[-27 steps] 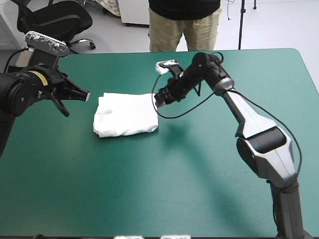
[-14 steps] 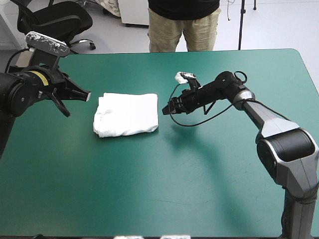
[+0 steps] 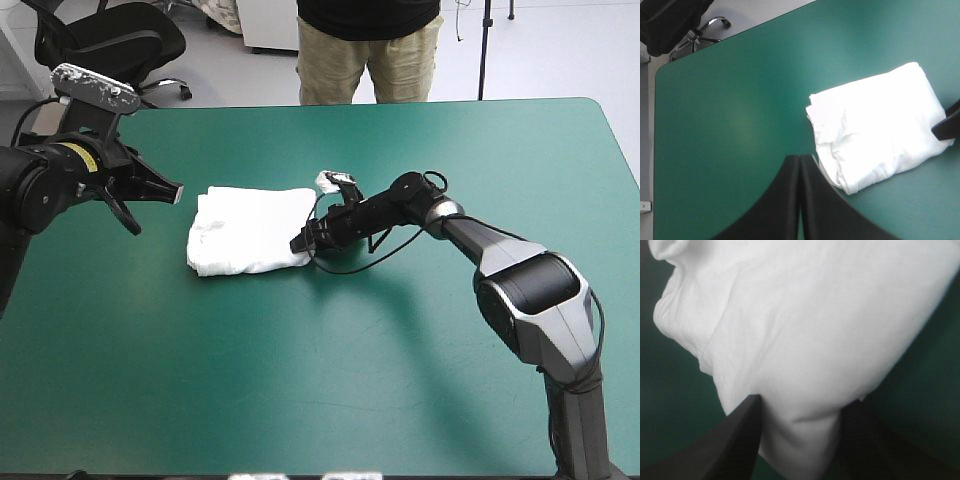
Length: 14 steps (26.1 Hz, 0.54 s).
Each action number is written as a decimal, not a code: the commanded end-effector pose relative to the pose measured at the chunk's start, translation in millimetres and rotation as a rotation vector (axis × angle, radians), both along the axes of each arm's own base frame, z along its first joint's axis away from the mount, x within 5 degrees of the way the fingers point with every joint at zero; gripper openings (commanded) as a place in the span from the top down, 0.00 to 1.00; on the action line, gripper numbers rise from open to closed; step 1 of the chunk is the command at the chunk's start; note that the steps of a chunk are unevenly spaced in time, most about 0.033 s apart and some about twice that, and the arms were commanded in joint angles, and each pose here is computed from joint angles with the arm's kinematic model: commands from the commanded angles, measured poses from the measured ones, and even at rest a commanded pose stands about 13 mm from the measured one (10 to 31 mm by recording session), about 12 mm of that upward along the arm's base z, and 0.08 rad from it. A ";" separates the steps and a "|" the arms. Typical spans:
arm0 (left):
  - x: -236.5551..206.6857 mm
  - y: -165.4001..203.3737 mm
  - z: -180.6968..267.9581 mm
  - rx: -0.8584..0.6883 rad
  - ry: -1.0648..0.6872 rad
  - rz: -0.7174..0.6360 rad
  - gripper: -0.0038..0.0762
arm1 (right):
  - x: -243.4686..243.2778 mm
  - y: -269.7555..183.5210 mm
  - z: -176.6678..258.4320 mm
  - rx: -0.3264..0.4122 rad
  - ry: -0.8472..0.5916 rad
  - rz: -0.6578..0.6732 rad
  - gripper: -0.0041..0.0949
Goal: Fold the cloth
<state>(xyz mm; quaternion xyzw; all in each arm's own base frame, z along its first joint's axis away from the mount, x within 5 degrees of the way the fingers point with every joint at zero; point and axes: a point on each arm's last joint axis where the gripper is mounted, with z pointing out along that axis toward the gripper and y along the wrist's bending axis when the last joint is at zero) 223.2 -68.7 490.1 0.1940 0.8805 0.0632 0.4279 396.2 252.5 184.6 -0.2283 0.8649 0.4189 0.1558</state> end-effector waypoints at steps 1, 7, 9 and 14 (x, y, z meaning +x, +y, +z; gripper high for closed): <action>-9.3 3.8 16.4 -0.029 -0.093 -0.002 0.97 | -2.5 8.2 36.3 0.058 -0.089 -0.018 0.51; -9.8 4.1 15.6 -0.026 -0.083 0.001 0.97 | 6.3 0.3 47.5 0.049 -0.142 -0.015 0.96; -9.9 3.7 15.5 -0.030 -0.081 -0.002 0.97 | 14.0 -12.2 55.3 0.021 -0.174 -0.034 0.95; -10.1 3.2 15.2 -0.031 -0.077 -0.007 0.97 | 18.4 -71.4 71.6 -0.265 -0.201 -0.074 0.95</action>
